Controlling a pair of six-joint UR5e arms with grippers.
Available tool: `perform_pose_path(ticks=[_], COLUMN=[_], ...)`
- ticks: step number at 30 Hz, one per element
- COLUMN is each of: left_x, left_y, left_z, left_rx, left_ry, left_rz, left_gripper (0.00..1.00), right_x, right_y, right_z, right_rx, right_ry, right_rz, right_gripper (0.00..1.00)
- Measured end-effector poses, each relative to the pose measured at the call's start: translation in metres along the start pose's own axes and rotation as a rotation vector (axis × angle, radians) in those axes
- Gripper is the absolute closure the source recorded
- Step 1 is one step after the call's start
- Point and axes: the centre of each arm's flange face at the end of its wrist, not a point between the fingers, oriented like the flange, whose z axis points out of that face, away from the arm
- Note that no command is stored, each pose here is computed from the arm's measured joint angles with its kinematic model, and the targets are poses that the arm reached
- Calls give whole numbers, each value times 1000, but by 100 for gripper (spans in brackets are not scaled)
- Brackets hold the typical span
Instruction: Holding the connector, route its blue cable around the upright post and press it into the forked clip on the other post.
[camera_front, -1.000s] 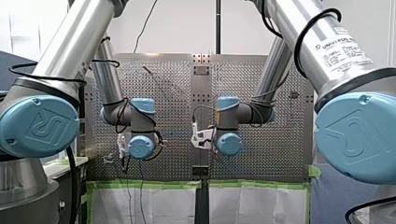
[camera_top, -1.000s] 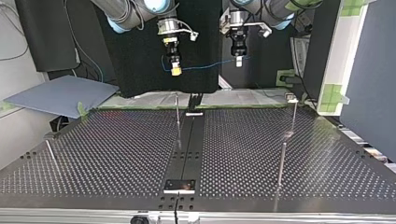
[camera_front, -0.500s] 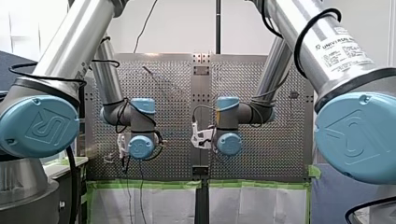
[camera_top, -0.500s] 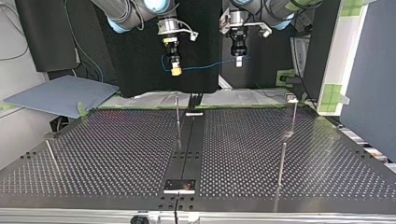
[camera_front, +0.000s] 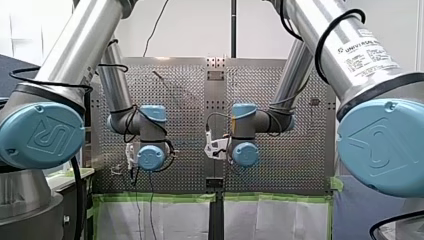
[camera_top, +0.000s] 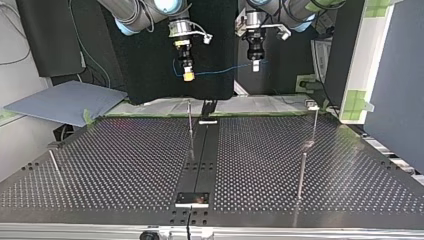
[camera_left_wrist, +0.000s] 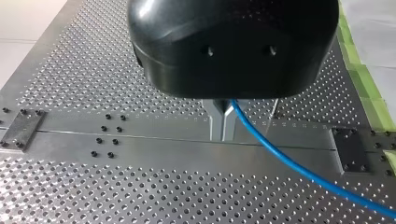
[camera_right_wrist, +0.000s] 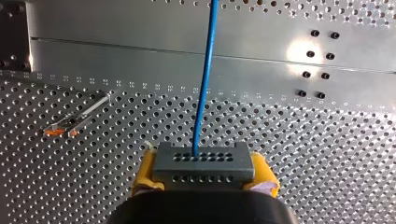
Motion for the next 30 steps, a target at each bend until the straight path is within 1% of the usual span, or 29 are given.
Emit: perform_pose_path(ticks=[9,10,14,17,19,30], left_x=[0,0,0,-1,-1,-1], left_y=[0,0,0,0,0,0], left_z=[0,0,0,0,0,0], left_rx=[1,1,2,2,2,2], left_ry=[-1,-1,-1,-1,-1,-1], left_rz=[-1,-1,-1,-1,-1,-1], left_gripper=[100,100,100,100,100,100], right_x=[-1,-2,-17,-29,-33,-36], right_y=[-1,-3,-13,-17,-17,-18], right_z=[0,-1,-10,-14,-15,-16], right_rx=[3,7,34,43,45,47], right_ry=[-2,-7,-46,-71,-78,-85], right_rz=[0,0,-10,-17,-19,-21], right_gripper=[100,100,100,100,100,100])
